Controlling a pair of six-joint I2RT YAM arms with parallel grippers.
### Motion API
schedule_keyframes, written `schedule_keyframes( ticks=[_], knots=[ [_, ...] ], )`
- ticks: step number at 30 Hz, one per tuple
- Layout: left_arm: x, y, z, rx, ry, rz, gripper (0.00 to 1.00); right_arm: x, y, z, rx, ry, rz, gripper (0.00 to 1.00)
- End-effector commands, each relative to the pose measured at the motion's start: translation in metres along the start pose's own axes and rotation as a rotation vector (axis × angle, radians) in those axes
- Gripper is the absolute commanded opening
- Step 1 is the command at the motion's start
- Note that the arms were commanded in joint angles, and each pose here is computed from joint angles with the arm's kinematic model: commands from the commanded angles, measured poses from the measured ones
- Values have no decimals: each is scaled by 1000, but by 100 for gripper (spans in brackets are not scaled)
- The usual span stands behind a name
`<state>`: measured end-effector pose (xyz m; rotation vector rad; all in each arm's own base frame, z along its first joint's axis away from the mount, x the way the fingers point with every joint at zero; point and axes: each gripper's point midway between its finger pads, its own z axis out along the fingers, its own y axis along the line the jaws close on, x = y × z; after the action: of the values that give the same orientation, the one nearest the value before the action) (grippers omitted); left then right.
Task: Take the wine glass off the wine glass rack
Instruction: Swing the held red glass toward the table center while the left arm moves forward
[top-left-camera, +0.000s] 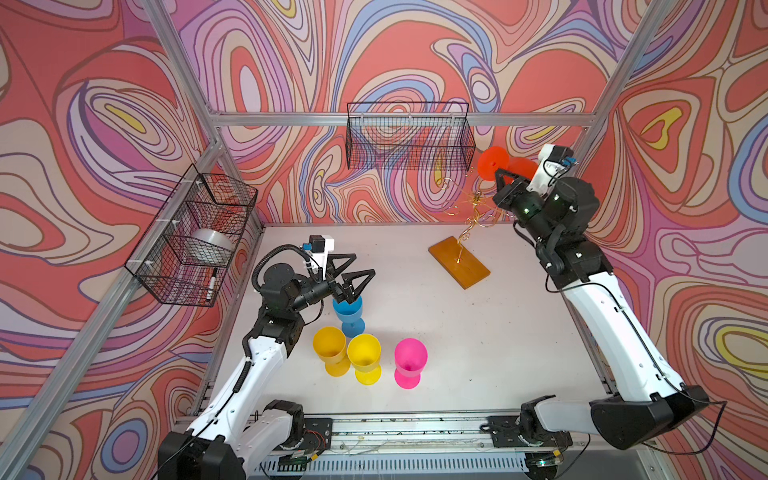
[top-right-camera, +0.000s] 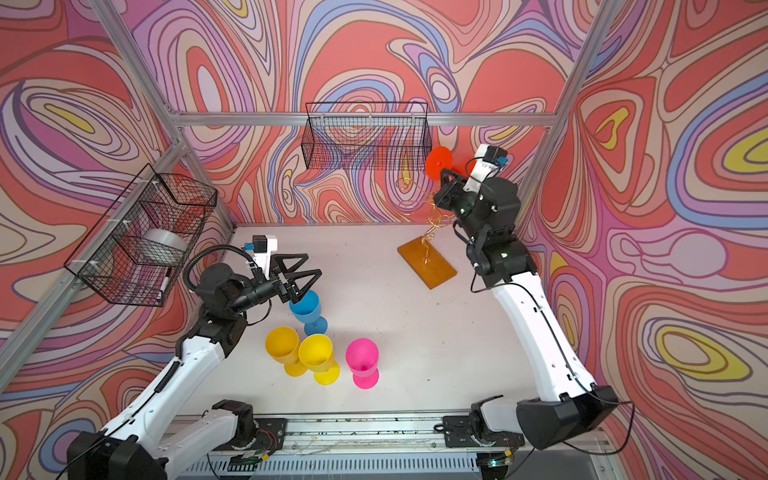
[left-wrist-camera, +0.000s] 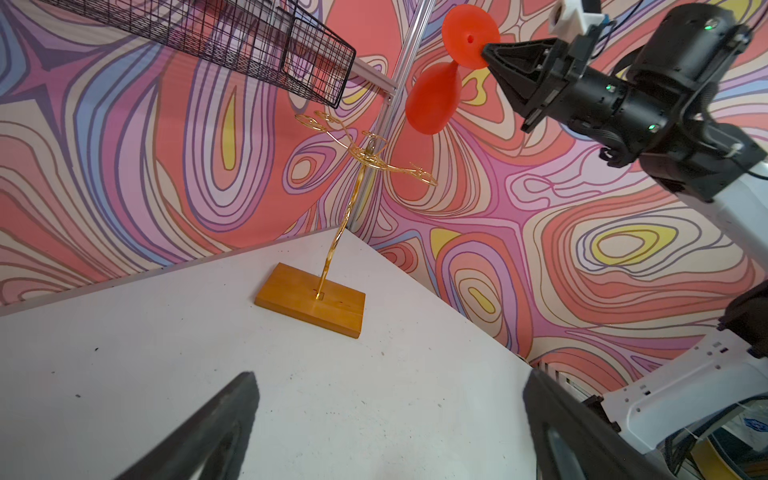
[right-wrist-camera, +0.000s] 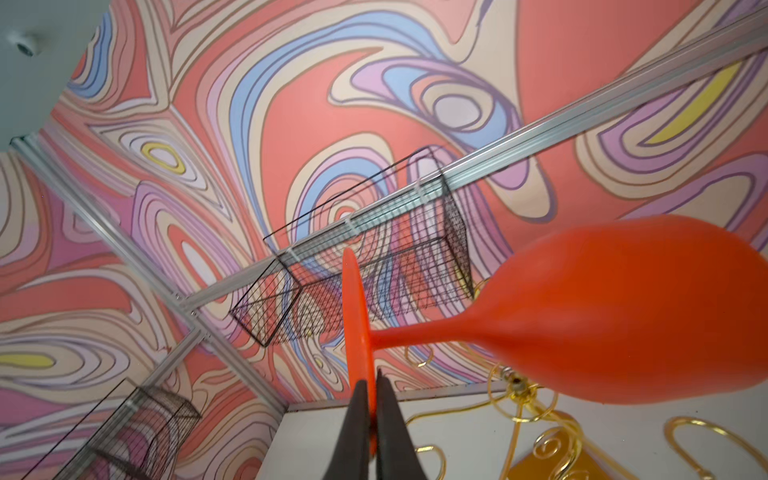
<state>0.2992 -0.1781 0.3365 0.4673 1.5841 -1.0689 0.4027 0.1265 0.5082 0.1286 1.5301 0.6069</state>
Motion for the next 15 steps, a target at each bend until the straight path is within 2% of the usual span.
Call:
schedule_keyframes(
  ticks=[1,6,9,15],
  knots=[
    [-16,9,-3,-91,-17,-5,100,16,27,-17,-20,22,-235,0],
    [-30,25,-9,-246,6,-64,100,67,87,-31,-148,98,-454,0],
    [-51,27,-21,-342,-13,-67,100,104,124,-38,-222,130,-599,0],
    [-69,38,-51,-539,-29,-243,100,168,167,-48,-369,173,-751,0]
  ],
)
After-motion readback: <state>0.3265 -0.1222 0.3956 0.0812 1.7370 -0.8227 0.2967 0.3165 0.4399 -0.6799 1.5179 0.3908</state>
